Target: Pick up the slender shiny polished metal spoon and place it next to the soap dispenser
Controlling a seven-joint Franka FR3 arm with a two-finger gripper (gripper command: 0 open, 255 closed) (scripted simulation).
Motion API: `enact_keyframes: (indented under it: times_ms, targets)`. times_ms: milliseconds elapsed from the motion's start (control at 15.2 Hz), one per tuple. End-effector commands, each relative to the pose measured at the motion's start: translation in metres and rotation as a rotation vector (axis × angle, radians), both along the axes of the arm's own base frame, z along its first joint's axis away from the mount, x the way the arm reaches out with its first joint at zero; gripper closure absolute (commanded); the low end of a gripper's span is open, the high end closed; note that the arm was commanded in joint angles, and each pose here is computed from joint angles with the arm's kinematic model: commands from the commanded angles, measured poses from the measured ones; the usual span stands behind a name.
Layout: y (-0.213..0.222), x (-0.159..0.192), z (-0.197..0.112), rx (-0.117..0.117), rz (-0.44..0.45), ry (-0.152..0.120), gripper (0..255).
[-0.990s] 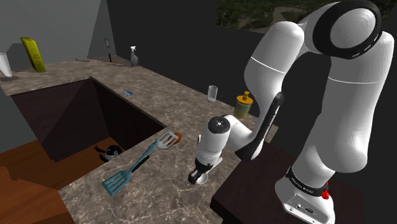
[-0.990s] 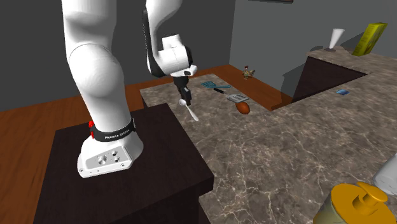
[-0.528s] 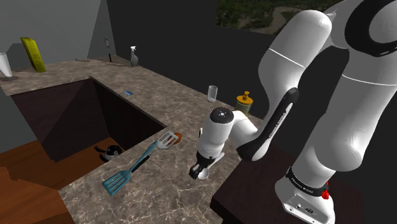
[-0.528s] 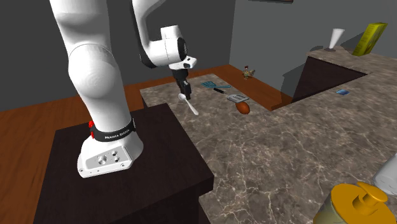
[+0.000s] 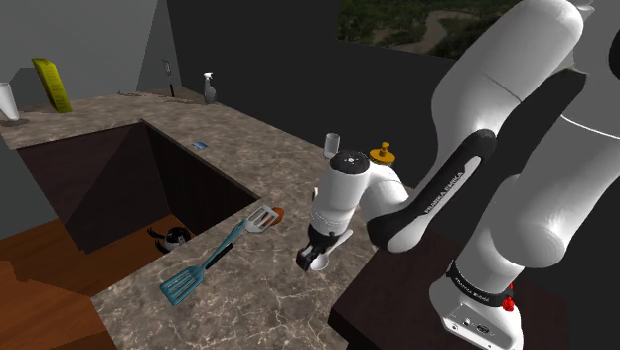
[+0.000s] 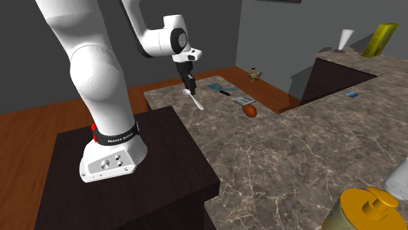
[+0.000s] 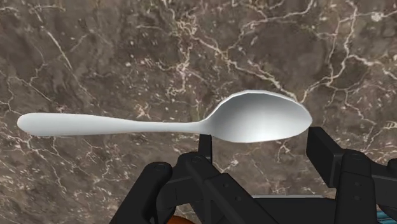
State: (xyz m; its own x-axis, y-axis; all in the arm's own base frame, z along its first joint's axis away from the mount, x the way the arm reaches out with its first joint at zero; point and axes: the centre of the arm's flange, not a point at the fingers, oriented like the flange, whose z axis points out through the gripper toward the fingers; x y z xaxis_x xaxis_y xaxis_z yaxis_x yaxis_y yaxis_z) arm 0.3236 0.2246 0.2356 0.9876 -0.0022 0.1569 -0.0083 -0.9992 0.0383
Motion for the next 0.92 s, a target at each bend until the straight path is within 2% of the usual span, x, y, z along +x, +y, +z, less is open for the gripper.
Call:
enact_keyframes:
  times_ms: [0, 858]
  targets:
    - [-0.001, 0.001, 0.011, 0.002, -0.001, 0.002, 255]
    - [-0.001, 0.001, 0.08, 0.002, -0.001, 0.002, 255]
